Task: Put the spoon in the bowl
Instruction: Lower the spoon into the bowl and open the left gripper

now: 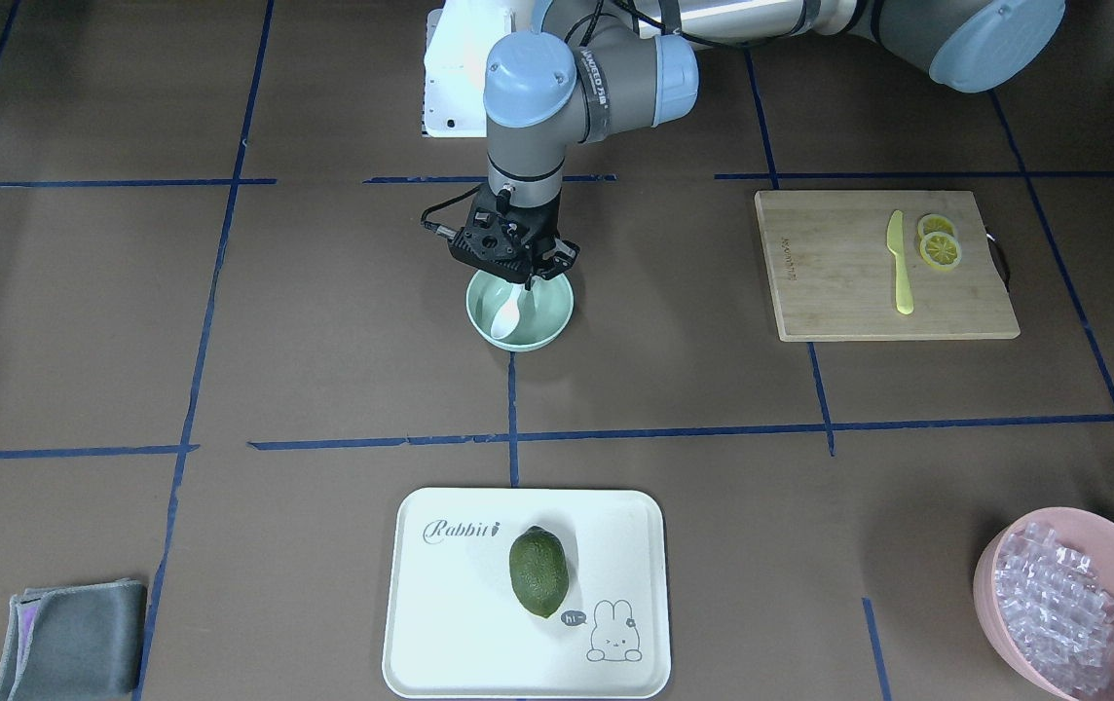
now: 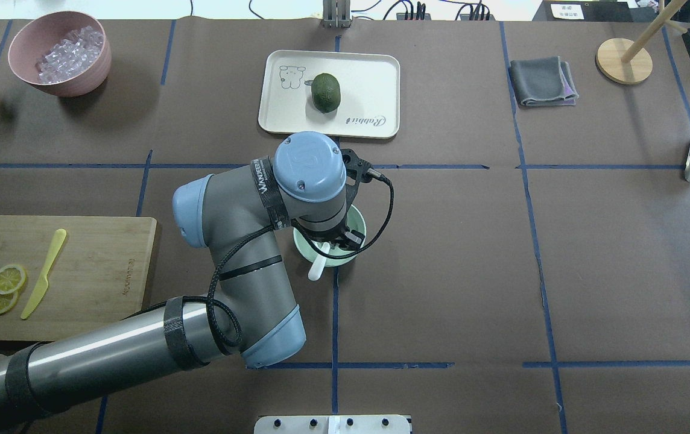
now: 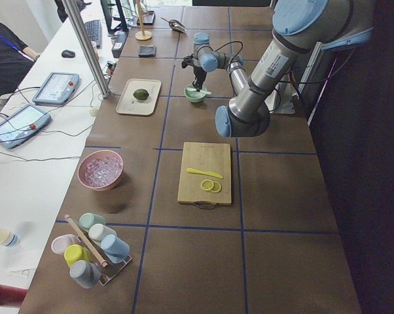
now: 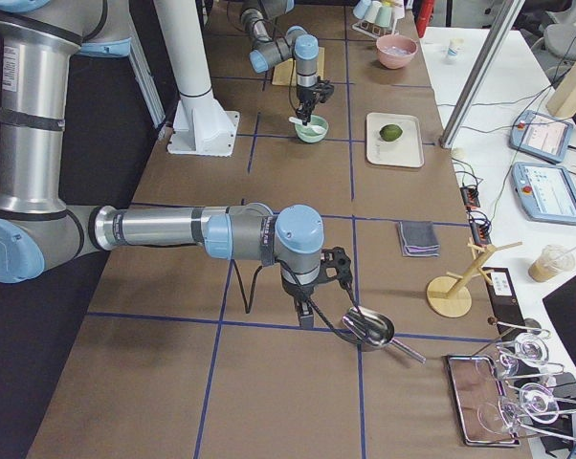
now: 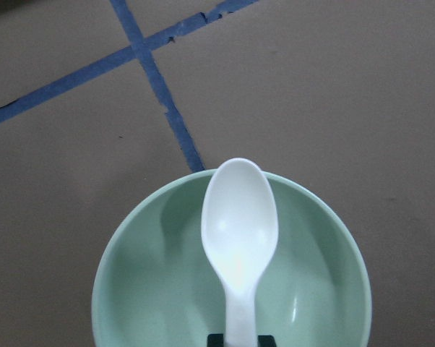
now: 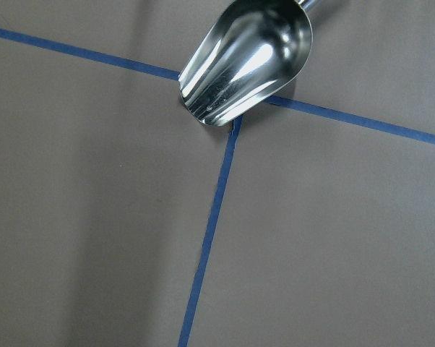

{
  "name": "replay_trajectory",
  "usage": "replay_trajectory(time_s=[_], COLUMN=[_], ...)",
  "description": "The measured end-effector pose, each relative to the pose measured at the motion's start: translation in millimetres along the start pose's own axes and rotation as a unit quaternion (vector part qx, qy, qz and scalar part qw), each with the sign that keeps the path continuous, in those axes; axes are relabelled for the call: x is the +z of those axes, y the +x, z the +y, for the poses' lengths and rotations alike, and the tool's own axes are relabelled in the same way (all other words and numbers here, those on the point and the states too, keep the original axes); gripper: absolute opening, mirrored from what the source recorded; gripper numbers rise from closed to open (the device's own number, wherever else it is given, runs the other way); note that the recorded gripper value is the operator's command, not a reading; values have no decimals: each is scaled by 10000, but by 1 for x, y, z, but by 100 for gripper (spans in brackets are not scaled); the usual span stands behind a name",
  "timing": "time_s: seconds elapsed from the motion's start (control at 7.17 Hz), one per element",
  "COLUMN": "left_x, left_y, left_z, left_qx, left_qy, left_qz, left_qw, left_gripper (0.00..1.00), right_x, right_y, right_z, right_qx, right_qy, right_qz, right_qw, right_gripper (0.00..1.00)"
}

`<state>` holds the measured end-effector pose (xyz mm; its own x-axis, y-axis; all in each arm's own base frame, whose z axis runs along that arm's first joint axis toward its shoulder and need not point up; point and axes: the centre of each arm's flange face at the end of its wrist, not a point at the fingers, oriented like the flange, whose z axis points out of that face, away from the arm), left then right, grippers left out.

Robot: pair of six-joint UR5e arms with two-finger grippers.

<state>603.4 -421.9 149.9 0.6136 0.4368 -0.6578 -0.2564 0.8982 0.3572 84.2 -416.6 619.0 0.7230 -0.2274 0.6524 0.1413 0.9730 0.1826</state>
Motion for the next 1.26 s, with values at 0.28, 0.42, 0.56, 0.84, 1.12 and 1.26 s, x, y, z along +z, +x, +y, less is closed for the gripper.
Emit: replay_trajectory(time_s=[0.28,0.42,0.56,0.84,1.12,1.26], left_x=[1,0,-2,-12,-34,-43], left_y=[-1,-1,-5,-50,-131,-172], left_z=[1,2,2,4,20,27], left_qx=[0,3,-15,-220,-560,-613], left_qy=[-31,-39,-61,-208,-265,-220], left_qz=[22,34,48,184,269,195], left_qw=[10000,10000,10000,9994,9977,9977], left_gripper=[100,100,100,100,100,100], right_x=[0,1,1,1,1,2], right_y=[0,0,0,0,1,1], right_z=[1,1,1,1,2,2], right_qx=[6,9,11,9,10,14], right_qy=[-4,-6,-8,-8,-11,-18], right_qz=[-1,0,0,0,2,1], right_qw=[10000,10000,10000,10000,10000,10000], right_gripper=[100,100,100,100,100,100])
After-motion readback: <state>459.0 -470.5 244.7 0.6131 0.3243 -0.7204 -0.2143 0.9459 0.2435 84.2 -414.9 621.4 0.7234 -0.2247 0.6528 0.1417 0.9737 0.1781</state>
